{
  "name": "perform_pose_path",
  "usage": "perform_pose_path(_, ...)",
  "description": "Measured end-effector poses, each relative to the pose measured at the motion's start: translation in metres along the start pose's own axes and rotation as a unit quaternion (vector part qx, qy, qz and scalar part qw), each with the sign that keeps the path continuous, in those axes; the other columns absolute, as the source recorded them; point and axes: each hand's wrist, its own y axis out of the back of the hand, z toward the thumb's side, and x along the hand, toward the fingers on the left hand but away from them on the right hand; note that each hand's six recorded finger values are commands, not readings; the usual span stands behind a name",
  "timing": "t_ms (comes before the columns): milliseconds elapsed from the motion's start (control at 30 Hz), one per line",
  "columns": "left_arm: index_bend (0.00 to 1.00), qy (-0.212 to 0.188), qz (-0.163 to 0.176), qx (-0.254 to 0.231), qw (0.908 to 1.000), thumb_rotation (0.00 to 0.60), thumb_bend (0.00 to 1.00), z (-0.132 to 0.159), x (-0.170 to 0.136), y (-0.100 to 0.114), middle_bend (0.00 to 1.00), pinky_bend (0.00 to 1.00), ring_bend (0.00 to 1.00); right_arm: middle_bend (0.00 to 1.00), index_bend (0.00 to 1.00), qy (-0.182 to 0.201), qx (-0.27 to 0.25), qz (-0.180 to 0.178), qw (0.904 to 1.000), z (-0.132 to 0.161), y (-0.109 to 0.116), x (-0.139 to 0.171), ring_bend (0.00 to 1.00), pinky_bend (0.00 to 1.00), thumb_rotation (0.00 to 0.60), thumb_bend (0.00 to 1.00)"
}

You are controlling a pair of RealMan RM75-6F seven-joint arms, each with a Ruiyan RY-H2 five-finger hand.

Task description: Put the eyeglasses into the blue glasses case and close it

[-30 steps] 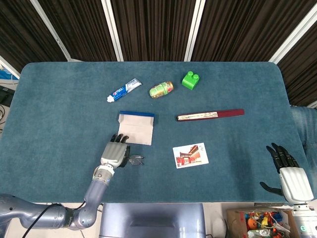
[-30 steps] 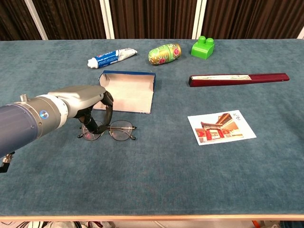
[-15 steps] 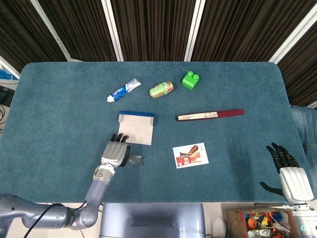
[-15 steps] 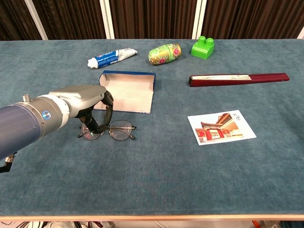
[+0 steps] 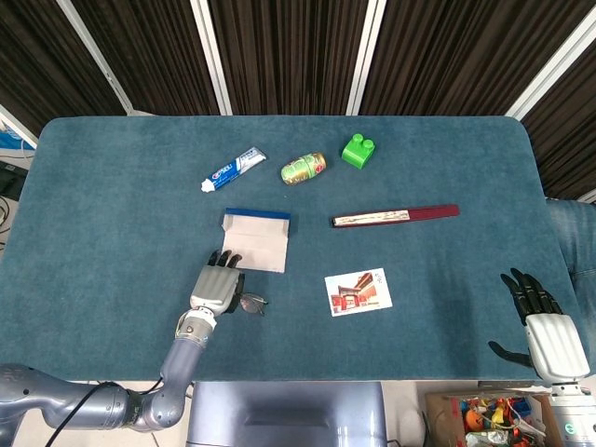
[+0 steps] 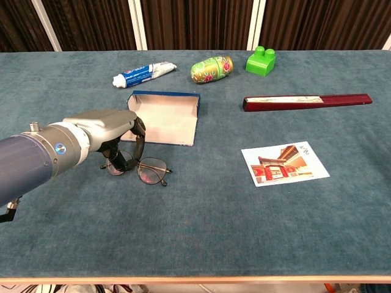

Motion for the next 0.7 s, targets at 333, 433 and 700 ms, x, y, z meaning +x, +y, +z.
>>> perform_pose_path(333, 0.57, 0.006, 0.004, -0.004, 1.0, 0.6, 0.43, -0.003, 0.0, 0.005, 0.14, 0.0, 0.0, 0.0, 0.02, 0.0, -0.002, 0.001, 1.0, 0.0, 0.0, 0.0, 0.03, 0.18, 0.6, 0.06)
perform_pose_path(433, 0.57, 0.008, 0.006, -0.002, 0.9999, 0.6, 0.43, -0.003, 0.001, 0.007, 0.14, 0.0, 0.0, 0.0, 0.02, 0.0, -0.002, 0.001, 1.0, 0.0, 0.0, 0.0, 0.03, 0.18, 0.6, 0.06)
perform_pose_path(700, 0.58, 0.017, 0.013, 0.005, 0.9998, 0.6, 0.45, 0.003, 0.005, 0.018, 0.14, 0.0, 0.0, 0.0, 0.02, -0.001, -0.003, 0.001, 1.0, 0.0, 0.0, 0.0, 0.03, 0.18, 0.6, 0.06)
